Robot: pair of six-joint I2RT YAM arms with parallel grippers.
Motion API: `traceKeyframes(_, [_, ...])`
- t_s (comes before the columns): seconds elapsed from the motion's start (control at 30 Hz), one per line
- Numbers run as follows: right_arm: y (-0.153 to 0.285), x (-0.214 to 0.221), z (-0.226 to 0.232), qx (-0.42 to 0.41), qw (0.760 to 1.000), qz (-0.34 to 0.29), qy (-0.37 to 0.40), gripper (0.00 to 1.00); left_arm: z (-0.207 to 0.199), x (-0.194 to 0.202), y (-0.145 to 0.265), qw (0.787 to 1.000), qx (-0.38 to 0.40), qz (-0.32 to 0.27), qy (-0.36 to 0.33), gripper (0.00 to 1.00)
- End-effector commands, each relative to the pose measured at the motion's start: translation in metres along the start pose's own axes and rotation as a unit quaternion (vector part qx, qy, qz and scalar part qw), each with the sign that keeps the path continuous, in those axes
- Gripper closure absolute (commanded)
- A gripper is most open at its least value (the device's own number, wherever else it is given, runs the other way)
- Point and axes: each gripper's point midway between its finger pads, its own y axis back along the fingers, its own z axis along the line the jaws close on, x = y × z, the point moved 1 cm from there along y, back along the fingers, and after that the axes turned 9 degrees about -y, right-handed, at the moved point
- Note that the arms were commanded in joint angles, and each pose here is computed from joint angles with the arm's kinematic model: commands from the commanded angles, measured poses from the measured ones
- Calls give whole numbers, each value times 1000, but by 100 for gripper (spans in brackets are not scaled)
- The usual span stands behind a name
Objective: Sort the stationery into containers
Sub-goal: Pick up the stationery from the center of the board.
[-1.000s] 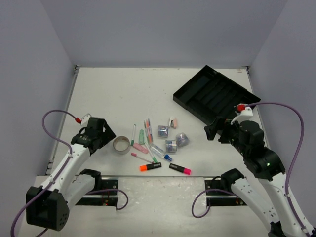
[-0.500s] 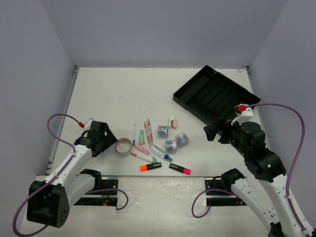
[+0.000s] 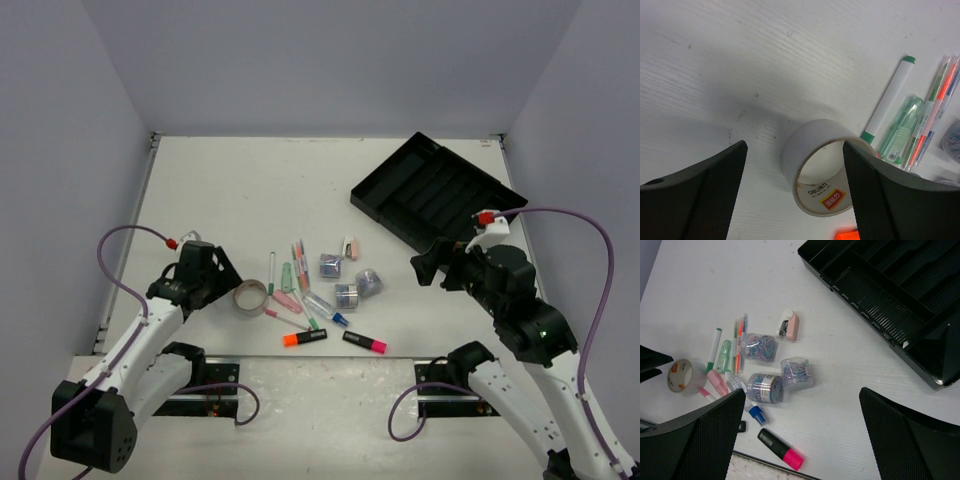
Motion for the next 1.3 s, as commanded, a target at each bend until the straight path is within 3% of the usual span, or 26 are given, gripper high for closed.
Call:
traceKeyframes(0.0, [-4, -3, 6, -15, 1000, -4, 8, 1, -17, -5, 7, 999, 42, -1, -10, 21])
traceKeyframes(0.13, [-3, -4, 7, -19, 1000, -6, 10, 1, -19, -1, 8, 999, 49, 6, -7, 25])
traceKeyframes(0.37, [-1, -5, 9, -25, 1000, -13, 9, 1, -14, 9, 1, 999, 36, 21, -7, 49])
traceKeyframes(0.57, [2, -7, 10, -31, 999, -17, 9, 1, -10, 8, -3, 1000, 25, 15, -7, 51])
traceKeyframes(0.8, [1, -8, 12, -33, 999, -15, 8, 1, -1, 15, -15, 1000, -4, 22, -13, 89])
traceKeyframes(1.07, [-2, -8, 15, -33, 999, -4, 9, 1, 2, 3, -14, 1000, -21, -4, -10, 91])
traceKeyframes(1.27, [-8, -8, 17, -36, 999, 0, 7, 1, 4, 0, -21, 999, -32, -4, -23, 85])
